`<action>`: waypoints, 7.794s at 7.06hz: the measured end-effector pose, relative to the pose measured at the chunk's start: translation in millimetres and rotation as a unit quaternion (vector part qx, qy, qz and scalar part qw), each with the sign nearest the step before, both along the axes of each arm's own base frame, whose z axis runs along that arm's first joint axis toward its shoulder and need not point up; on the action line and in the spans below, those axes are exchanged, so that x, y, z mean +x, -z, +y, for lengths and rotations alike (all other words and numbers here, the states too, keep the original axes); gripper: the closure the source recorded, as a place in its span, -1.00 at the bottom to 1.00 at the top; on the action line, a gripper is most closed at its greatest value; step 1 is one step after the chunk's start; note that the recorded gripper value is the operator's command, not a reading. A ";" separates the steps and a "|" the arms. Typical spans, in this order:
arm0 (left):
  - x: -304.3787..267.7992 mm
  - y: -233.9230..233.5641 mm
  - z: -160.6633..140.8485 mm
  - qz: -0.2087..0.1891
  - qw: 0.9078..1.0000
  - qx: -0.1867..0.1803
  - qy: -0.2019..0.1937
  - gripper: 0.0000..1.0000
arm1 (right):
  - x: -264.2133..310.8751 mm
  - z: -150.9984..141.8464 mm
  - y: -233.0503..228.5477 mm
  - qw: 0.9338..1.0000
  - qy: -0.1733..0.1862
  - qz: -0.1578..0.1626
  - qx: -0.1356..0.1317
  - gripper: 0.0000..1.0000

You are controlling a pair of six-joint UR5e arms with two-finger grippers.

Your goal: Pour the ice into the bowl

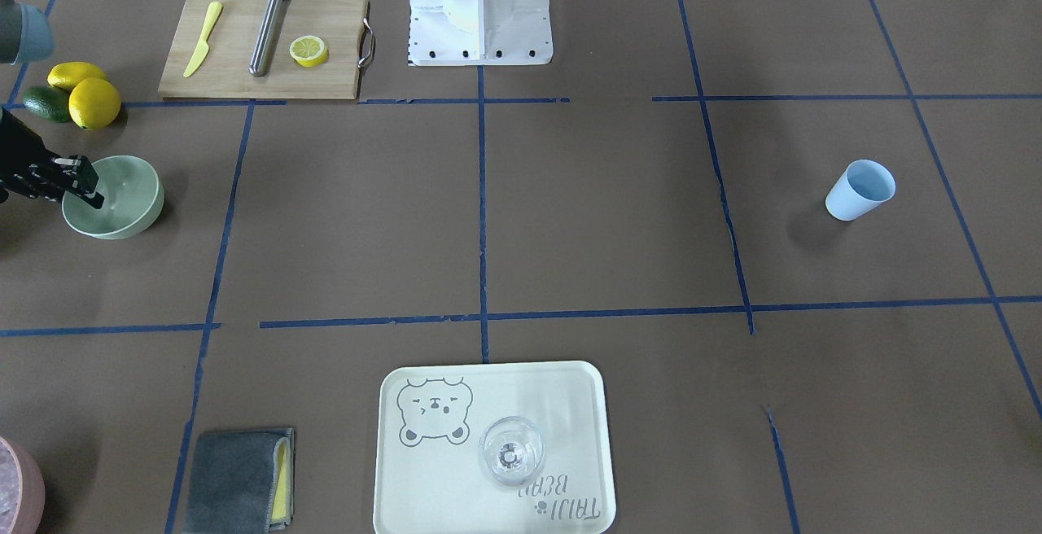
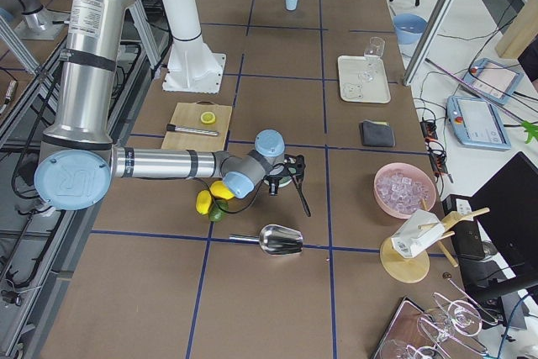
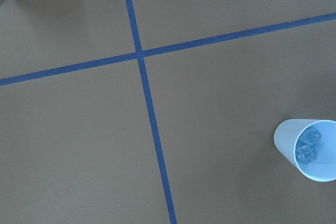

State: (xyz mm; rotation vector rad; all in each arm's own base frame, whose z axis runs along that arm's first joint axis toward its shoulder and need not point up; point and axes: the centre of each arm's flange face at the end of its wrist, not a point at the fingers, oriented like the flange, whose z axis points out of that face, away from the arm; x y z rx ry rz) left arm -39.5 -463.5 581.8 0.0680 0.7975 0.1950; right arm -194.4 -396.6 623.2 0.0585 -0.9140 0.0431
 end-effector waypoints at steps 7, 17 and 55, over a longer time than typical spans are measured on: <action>8.4 22.4 -8.3 0.051 0.997 0.051 -0.005 -1.00 | -211.0 -3.9 287.7 0.978 -0.071 -0.168 -0.100 1.00; 14.7 55.6 -16.4 0.067 0.980 0.188 0.008 -1.00 | -461.7 43.7 432.5 0.978 -0.134 -0.087 -0.133 -1.00; 365.8 -83.4 160.4 0.006 0.799 0.346 0.492 -0.33 | -225.9 -42.2 447.5 0.960 -0.197 -0.164 -0.114 -1.00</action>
